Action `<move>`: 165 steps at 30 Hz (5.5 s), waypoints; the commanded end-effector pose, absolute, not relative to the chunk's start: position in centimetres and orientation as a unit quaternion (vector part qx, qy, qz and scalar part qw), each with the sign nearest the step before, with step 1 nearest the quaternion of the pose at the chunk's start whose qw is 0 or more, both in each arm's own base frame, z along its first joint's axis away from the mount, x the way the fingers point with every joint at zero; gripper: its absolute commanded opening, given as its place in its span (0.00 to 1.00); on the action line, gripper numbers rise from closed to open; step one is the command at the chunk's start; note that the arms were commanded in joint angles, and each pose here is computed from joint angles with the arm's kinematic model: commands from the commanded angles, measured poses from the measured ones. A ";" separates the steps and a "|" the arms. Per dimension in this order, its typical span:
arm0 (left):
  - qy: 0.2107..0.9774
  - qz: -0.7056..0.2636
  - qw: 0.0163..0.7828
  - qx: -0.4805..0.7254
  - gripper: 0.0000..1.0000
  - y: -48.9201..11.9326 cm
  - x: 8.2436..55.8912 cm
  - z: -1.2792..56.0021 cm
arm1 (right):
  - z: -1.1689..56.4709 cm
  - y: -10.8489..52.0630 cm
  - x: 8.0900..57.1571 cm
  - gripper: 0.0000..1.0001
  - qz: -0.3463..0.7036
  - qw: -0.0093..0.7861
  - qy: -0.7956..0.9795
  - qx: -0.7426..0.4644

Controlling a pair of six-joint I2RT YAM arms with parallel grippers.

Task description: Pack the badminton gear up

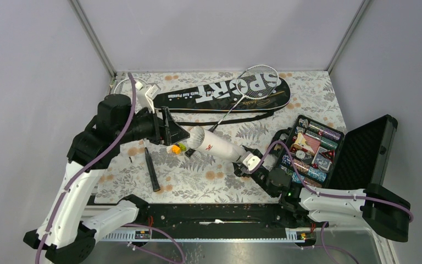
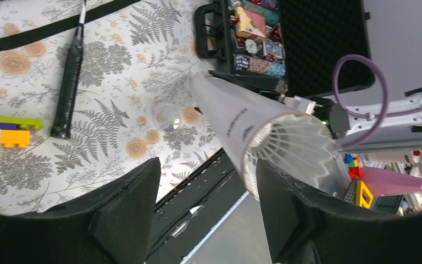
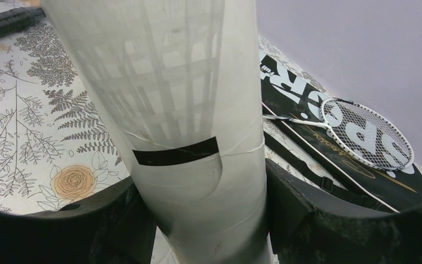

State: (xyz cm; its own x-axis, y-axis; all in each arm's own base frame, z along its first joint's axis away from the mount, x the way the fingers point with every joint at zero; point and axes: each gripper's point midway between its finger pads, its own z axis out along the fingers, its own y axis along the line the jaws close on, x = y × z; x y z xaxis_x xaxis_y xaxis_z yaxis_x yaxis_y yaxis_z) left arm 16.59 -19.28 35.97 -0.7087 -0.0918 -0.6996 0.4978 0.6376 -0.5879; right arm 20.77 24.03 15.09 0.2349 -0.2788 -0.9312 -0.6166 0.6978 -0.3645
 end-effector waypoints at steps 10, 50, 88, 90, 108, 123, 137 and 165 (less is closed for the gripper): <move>0.851 -0.349 0.372 0.124 0.66 -18.6 19.1 33.3 | 19.0 24.6 20.8 0.66 0.159 0.732 0.576 -0.327; 0.833 0.062 0.385 -0.393 0.82 4.2 29.2 19.4 | 20.4 23.3 21.1 0.65 0.167 0.745 0.585 -0.275; 0.793 -0.053 0.280 -0.539 0.78 10.3 27.5 6.5 | 20.6 24.9 20.2 0.66 0.224 0.720 0.597 -0.273; 0.797 -0.070 0.288 -0.527 0.71 9.8 27.9 6.7 | 20.6 25.0 20.3 0.66 0.223 0.720 0.598 -0.274; 0.799 -0.132 0.332 -0.484 0.00 7.8 28.6 10.1 | 20.4 25.0 20.3 0.66 0.222 0.718 0.599 -0.275; 0.812 -0.159 0.447 -0.340 0.00 4.6 29.3 22.9 | 19.5 24.3 20.7 0.65 0.190 0.719 0.604 -0.286; 0.842 -0.180 0.504 -0.061 0.00 -6.2 25.5 34.4 | 17.3 25.3 21.0 0.66 0.154 0.697 0.612 -0.341; 0.716 -0.508 0.464 0.114 0.00 -17.8 18.5 42.1 | 16.1 26.4 21.3 0.66 0.148 0.674 0.630 -0.356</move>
